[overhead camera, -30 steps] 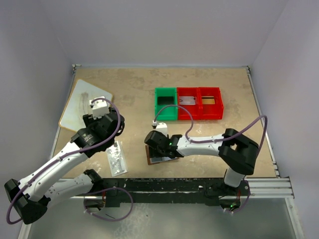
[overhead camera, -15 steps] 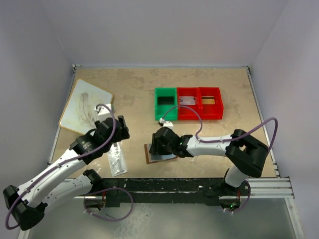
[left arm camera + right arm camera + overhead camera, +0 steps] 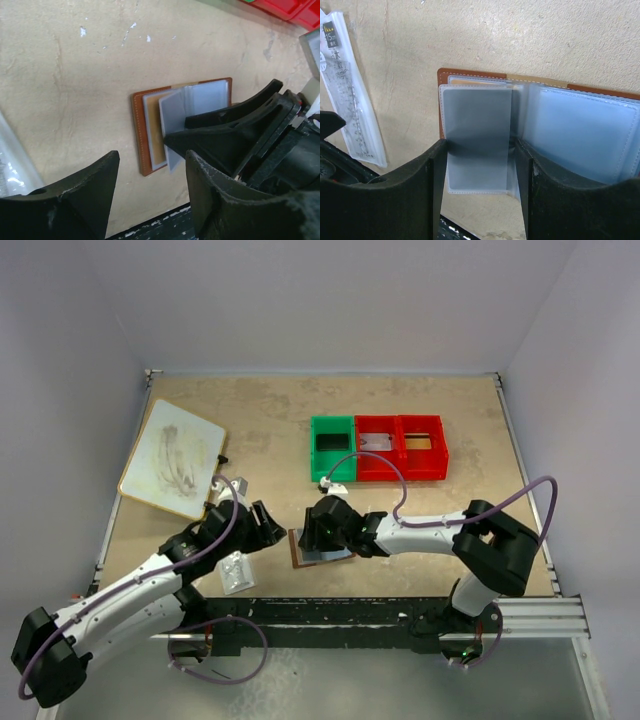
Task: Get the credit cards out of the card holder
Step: Adjust the card holder at the center of the board.
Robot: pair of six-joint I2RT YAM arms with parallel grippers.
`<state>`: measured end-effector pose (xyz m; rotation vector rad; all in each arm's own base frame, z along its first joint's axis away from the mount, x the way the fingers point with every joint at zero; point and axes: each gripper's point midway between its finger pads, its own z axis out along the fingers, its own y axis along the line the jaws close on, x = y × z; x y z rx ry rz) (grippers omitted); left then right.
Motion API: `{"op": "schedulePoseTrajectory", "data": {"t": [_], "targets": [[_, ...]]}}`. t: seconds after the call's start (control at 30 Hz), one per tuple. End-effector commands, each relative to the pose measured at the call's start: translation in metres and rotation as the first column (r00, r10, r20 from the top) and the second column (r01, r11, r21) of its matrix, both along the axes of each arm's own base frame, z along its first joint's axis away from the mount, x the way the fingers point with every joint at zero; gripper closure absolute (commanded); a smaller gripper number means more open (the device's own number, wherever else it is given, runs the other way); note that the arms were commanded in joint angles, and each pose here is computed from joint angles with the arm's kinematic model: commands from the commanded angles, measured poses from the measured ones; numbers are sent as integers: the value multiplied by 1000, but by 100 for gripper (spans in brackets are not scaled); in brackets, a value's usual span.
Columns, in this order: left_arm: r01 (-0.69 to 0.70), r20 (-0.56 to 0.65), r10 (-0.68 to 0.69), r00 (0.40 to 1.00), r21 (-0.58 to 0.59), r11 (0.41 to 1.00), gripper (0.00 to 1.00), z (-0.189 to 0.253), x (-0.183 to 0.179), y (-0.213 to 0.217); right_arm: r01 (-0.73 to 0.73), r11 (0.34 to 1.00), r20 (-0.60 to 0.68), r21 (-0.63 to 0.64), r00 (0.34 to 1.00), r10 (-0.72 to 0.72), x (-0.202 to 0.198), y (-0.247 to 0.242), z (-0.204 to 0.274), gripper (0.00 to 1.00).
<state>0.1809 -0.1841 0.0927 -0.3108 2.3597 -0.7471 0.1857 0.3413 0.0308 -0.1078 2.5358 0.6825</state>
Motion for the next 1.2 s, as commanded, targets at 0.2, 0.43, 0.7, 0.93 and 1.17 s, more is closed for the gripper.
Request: {"op": "schedulePoseTrajectory", "data": {"t": [0.2, 0.43, 0.7, 0.93, 1.17], "targets": [[-105, 7, 108, 994, -196, 975, 48, 11, 33, -34, -9, 1000, 8, 5, 1000, 9, -1, -2, 4, 45], [-92, -34, 87, 996, -213, 973, 56, -3, 35, -47, -5, 1000, 2, 2, 1000, 5, -1, -3, 2, 45], [-47, -61, 33, 998, -233, 971, 60, -17, 29, -57, -13, 1000, 3, 11, 1000, 13, -1, 1, 3, 45], [-56, -66, 41, 997, -242, 969, 60, -21, 32, -60, -16, 1000, 2, 13, 1000, 16, -1, 1, 3, 45], [-102, -81, 85, 993, -237, 966, 65, -28, 36, -56, -16, 1000, 0, 16, 1000, 16, -2, 2, 2, 45]]}}
